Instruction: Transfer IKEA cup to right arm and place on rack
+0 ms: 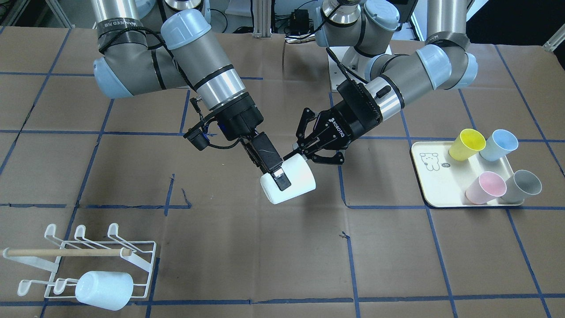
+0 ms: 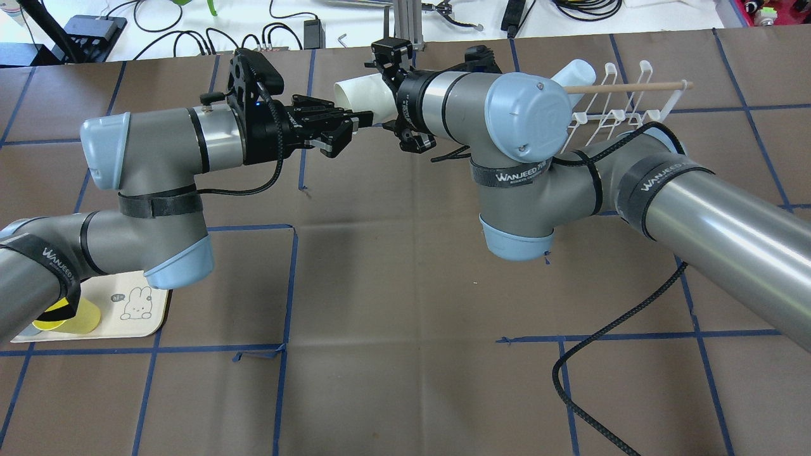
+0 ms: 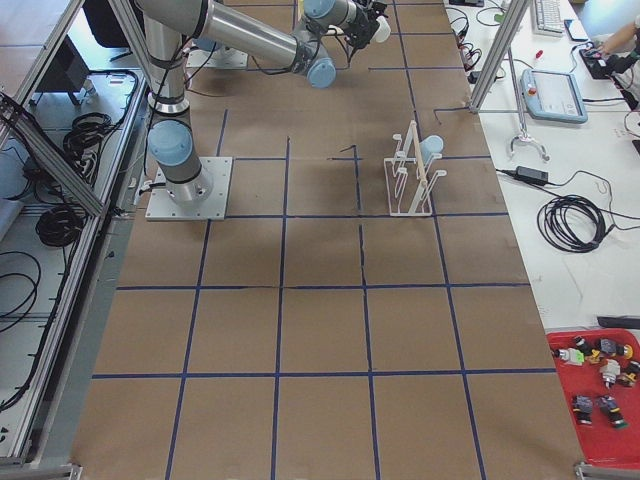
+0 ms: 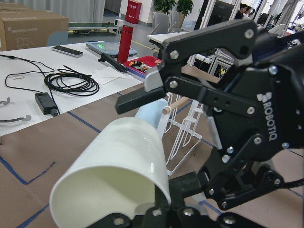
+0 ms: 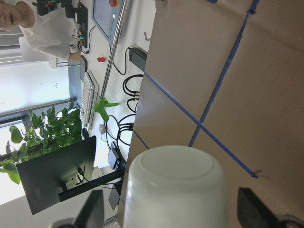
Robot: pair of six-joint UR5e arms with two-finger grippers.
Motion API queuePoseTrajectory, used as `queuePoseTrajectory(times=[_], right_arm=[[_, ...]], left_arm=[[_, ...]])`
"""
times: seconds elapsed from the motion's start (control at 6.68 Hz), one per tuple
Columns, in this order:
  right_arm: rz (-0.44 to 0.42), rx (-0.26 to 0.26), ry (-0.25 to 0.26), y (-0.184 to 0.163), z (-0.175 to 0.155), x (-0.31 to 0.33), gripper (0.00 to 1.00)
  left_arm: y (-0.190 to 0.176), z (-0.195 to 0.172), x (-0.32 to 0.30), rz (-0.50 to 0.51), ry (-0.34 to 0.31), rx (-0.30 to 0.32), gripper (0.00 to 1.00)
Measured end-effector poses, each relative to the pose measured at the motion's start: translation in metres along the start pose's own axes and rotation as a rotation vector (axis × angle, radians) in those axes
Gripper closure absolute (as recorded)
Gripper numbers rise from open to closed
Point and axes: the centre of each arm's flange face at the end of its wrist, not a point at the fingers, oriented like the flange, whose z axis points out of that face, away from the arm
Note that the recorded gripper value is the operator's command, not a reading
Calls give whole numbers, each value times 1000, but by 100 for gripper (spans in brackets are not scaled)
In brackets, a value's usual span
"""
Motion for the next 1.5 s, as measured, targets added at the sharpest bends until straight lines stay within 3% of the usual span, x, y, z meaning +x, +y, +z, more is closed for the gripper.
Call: queuePoseTrajectory(times=[0.15, 0.6, 0.75, 0.9, 1.05, 1.2, 1.5], right_arm=[[0, 0, 2, -1, 3, 0, 11], [-4, -8, 3, 0, 4, 0, 52], [-7, -10, 2, 1, 3, 0, 60], [-10, -11, 3, 1, 3, 0, 66], [-12, -13, 4, 1, 3, 0, 67], [-13, -14, 6, 1, 3, 0, 68], [-14, -13, 5, 1, 3, 0, 70]], left_arm=[[0, 0, 0, 0, 0, 0, 95], [0, 0, 0, 1, 0, 0, 94], [0, 0, 0, 0, 0, 0, 78], [0, 0, 0, 0, 0, 0, 37], [0, 1, -1, -7, 1, 0, 11], [1, 1, -1, -33, 3, 0, 1], [-1, -1, -2, -70, -8, 8, 0]])
